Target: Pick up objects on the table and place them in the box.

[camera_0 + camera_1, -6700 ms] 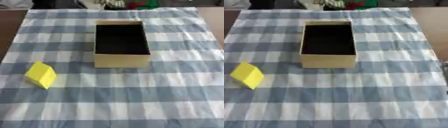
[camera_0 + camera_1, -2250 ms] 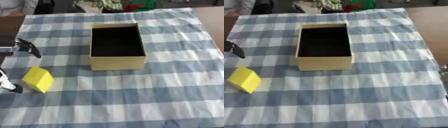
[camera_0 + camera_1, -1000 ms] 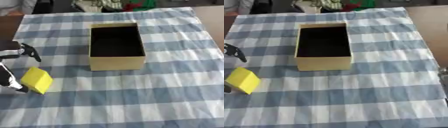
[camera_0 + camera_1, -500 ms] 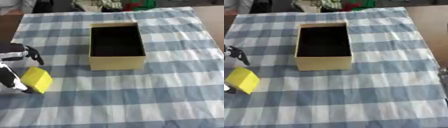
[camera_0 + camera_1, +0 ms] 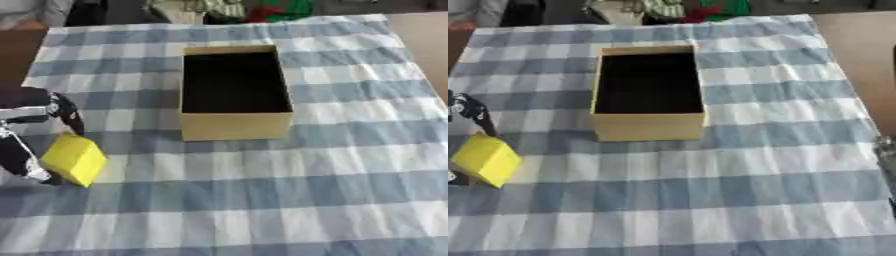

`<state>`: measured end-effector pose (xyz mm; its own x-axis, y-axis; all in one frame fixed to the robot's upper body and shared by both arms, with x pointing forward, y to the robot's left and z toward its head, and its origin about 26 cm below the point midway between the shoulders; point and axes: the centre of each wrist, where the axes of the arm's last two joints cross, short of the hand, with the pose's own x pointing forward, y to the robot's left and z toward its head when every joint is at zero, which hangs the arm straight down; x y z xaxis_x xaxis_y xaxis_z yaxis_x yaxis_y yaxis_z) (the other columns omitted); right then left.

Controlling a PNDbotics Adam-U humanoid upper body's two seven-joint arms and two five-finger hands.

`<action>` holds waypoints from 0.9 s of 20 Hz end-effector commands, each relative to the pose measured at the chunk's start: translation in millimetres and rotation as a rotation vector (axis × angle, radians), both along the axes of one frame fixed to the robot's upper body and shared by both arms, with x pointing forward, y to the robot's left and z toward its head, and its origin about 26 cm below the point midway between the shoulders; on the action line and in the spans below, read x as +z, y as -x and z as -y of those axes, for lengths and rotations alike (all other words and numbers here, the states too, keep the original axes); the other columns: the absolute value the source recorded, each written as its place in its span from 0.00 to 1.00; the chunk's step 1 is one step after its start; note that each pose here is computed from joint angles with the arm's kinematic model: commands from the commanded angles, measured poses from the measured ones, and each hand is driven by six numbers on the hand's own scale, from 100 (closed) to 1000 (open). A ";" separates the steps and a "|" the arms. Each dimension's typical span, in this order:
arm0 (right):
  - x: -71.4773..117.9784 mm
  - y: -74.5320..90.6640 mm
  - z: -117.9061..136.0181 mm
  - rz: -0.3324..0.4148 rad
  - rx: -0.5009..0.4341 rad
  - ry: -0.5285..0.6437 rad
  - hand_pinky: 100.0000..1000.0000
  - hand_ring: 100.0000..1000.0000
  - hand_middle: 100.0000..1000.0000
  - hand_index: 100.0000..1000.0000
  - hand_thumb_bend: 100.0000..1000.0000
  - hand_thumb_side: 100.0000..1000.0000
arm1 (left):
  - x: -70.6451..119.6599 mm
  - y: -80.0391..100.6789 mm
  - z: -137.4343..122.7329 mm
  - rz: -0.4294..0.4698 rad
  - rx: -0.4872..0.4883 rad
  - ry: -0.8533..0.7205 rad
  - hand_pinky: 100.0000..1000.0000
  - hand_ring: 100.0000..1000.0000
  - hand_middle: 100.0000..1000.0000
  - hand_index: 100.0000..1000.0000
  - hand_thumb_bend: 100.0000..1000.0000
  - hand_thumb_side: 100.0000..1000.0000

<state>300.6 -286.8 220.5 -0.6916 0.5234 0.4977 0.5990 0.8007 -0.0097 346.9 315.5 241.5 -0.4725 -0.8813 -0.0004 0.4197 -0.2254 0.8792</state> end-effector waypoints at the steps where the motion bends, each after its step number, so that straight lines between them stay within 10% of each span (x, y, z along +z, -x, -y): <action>1: 7.1 2.3 0.8 0.025 0.005 0.010 0.80 0.74 0.71 0.79 0.00 0.59 | 3.8 -1.0 -1.7 -0.004 0.003 -0.019 0.81 0.73 0.59 0.65 0.51 0.00; 12: 4.7 2.8 1.2 0.016 0.000 0.005 0.80 0.74 0.71 0.80 0.00 0.59 | -7.5 -4.6 1.7 0.029 0.052 0.041 0.76 0.60 0.43 0.50 0.44 0.00; 18: 4.0 2.9 1.3 0.010 0.000 0.009 0.80 0.74 0.71 0.79 0.00 0.59 | -10.3 -3.0 0.9 0.016 0.039 0.019 0.80 0.73 0.66 0.76 0.63 0.01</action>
<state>300.0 -286.9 217.4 -0.6849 0.5218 0.5086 0.5999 0.8000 -0.0129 350.9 312.6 228.6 -0.4373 -0.8987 0.0326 0.4177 -0.1709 0.8924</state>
